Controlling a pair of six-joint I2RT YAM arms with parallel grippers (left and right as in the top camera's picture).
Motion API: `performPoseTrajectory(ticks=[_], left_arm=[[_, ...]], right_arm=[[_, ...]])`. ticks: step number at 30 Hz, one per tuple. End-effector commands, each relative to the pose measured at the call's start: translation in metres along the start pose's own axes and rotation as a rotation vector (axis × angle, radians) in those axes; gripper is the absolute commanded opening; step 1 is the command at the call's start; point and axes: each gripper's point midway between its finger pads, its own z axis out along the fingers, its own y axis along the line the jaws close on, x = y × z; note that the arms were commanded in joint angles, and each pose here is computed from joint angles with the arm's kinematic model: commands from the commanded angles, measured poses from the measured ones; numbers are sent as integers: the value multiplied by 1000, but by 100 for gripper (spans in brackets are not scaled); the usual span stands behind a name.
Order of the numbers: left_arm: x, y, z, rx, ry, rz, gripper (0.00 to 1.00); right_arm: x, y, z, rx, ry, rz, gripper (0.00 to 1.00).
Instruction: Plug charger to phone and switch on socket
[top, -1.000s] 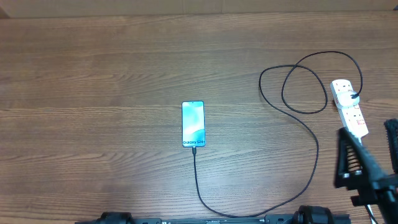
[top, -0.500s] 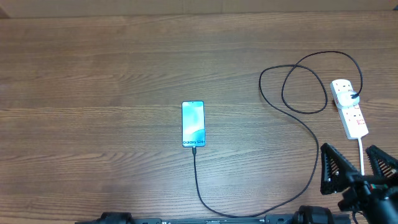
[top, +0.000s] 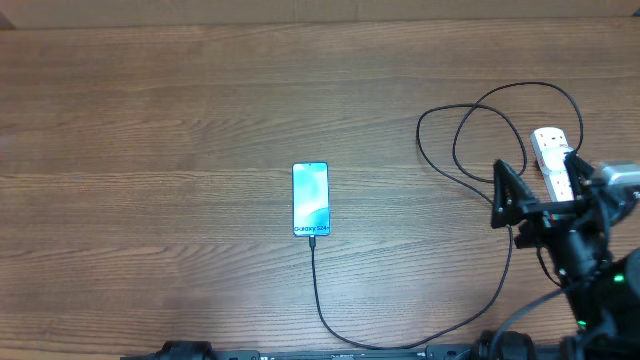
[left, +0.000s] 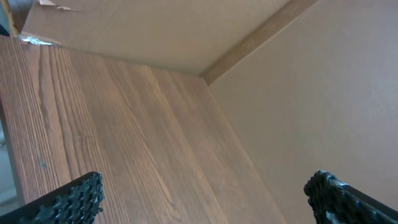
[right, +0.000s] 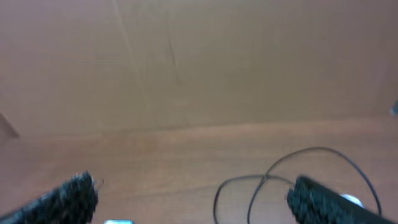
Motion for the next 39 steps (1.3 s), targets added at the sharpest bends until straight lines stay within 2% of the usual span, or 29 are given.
performPoseTrajectory(ticks=[1, 8, 14, 20, 30, 39], left_arm=[[-2, 4, -2, -5, -19, -20, 100], [-2, 4, -2, -5, -19, -20, 100], [-2, 4, -2, -5, -19, -20, 100], [-2, 4, -2, -5, -19, -20, 100], [-2, 4, -2, -5, -19, -20, 100], [-2, 4, -2, -5, -19, -20, 100]], right_arm=[[16, 10, 2, -84, -91, -41, 100], [52, 6, 13, -130, -302, -110, 100], [88, -5, 13, -97, -331, -112, 100], [105, -21, 8, -19, -390, -109, 100], [163, -39, 28, 33, -217, -57, 100], [188, -46, 32, 61, -115, -31, 100]])
